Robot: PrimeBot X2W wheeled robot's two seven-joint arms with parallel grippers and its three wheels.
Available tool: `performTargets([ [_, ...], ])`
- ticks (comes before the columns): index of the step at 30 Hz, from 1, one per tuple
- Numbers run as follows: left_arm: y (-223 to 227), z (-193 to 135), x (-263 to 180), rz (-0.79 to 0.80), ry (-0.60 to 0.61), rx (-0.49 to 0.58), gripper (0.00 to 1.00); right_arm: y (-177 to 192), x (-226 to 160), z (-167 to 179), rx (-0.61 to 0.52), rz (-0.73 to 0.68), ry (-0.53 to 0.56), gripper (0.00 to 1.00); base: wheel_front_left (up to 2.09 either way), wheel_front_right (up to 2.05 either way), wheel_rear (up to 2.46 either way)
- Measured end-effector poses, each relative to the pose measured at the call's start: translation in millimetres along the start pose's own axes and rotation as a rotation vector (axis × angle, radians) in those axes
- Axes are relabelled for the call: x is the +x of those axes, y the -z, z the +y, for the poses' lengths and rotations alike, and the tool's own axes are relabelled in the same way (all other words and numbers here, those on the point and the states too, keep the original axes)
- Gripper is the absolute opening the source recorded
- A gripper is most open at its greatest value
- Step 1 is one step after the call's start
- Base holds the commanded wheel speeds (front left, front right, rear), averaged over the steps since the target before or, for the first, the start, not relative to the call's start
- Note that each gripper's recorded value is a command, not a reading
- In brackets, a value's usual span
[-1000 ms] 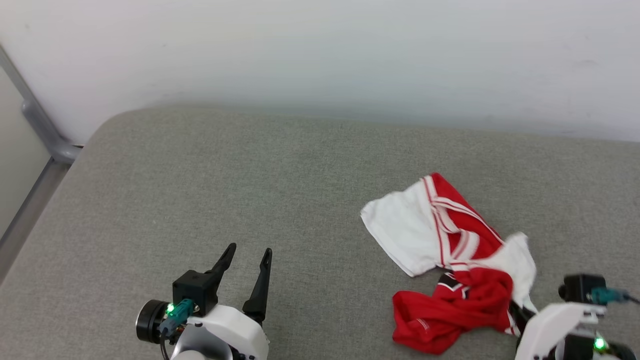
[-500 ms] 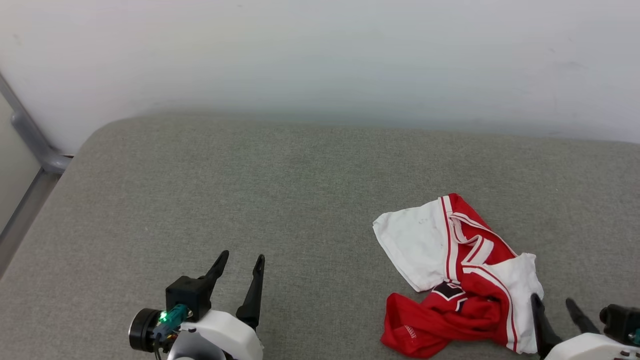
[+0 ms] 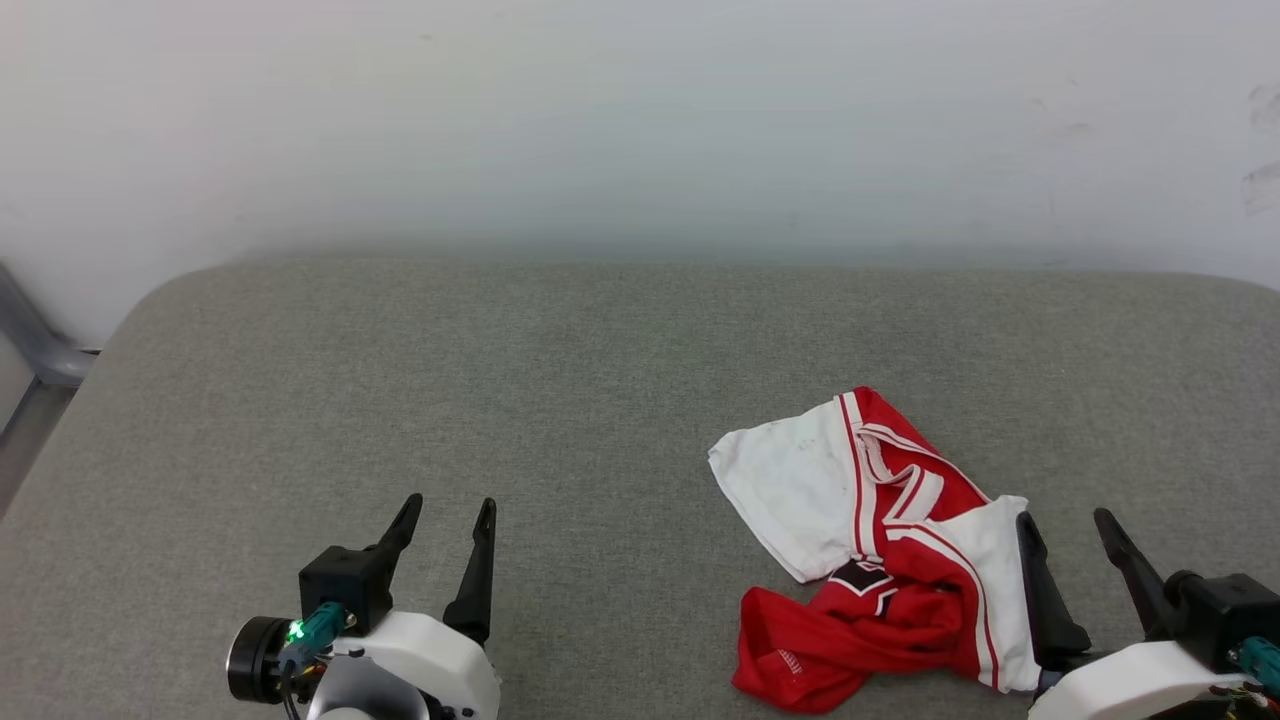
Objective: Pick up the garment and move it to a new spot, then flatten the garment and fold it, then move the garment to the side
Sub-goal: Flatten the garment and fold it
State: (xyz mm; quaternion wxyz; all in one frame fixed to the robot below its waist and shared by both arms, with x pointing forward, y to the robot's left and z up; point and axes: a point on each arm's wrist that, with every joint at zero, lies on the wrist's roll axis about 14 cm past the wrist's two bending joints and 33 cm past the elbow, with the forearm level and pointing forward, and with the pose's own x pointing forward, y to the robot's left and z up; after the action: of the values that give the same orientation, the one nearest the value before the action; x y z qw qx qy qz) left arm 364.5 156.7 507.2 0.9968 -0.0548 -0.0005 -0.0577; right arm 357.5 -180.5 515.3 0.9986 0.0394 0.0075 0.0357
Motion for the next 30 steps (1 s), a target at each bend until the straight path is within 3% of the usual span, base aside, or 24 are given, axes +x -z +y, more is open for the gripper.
performTargets([
  [7, -4.2, -17.3, 16.8, 0.01, 0.063, -0.005, 1.0, -21.0, -9.9, 4.9, 0.018, -0.052, -0.01, 1.0, 0.0, 0.0, 0.0],
  [15, 0.7, -83.5, 61.9, 0.147, 0.309, -0.006, 1.0, -20.2, -14.9, -10.2, 0.022, -0.037, 0.041, 1.0, 0.0, 0.0, 0.0],
  [22, 38.4, -125.9, 94.4, 0.419, 0.494, 0.05, 1.0, -8.1, -14.2, -30.9, 0.03, 0.0, 0.109, 1.0, 0.0, 0.0, 0.0],
  [30, 93.0, -139.3, 115.5, 0.724, 0.581, 0.123, 1.0, 12.9, -18.2, -54.1, 0.044, 0.053, 0.191, 1.0, 0.0, 0.0, 0.0],
])
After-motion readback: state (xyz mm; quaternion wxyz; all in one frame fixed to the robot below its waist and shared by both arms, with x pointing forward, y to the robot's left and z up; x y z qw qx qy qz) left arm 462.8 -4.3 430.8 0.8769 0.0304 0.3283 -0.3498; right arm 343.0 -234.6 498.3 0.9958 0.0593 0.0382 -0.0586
